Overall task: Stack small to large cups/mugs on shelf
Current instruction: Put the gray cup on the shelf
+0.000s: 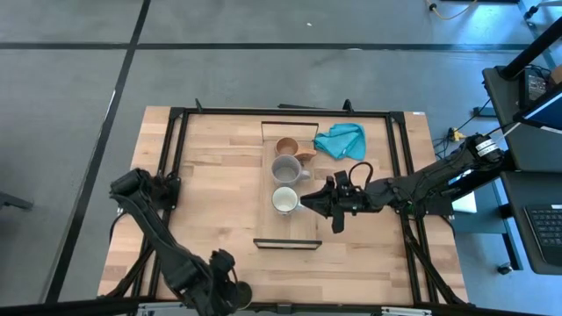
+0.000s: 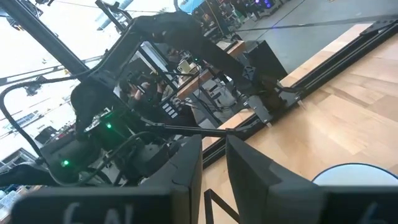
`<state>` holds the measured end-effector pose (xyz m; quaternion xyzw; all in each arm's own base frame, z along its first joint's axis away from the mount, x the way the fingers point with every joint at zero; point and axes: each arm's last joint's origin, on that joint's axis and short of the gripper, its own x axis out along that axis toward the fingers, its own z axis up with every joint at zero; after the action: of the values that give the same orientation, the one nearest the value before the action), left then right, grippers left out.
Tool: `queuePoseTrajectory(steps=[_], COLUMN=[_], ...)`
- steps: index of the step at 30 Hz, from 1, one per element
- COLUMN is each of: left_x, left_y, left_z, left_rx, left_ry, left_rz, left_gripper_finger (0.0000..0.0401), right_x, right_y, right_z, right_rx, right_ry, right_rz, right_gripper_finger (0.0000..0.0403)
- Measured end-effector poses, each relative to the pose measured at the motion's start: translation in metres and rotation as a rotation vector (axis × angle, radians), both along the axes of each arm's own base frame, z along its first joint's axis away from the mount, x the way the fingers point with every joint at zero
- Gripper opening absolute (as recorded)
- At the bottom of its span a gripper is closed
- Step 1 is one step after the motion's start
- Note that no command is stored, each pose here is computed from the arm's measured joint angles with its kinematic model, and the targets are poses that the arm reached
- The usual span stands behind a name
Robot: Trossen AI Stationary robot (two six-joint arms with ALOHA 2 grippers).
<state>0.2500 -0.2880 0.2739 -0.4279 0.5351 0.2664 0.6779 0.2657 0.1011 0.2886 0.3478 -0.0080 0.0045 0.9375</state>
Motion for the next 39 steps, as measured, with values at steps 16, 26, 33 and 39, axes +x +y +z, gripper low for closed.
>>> queuePoseTrajectory(steps=[16,26,33,39], left_x=[0.013,0.015,0.017,0.020], left_y=[0.007,0.003,0.006,0.009], left_z=[-0.010,-0.022,-0.022,-0.022], left_rx=[0.079,0.090,0.072,0.084], left_ry=[-0.027,0.030,0.068,0.062], left_rz=[0.016,-0.002,-0.068,-0.093], left_gripper_finger=[0.0153,0.0153,0.0133,0.0052], right_x=[-0.002,-0.002,-0.002,-0.002], right_y=[0.004,0.004,0.004,0.004], right_z=[-0.001,-0.004,-0.005,-0.006], right_rx=[-0.004,-0.014,-0.003,0.003], right_ry=[0.008,0.041,0.045,0.057], right_rz=[-0.022,-0.031,-0.032,-0.033], right_gripper_finger=[0.0075,0.0075,0.0075,0.0075])
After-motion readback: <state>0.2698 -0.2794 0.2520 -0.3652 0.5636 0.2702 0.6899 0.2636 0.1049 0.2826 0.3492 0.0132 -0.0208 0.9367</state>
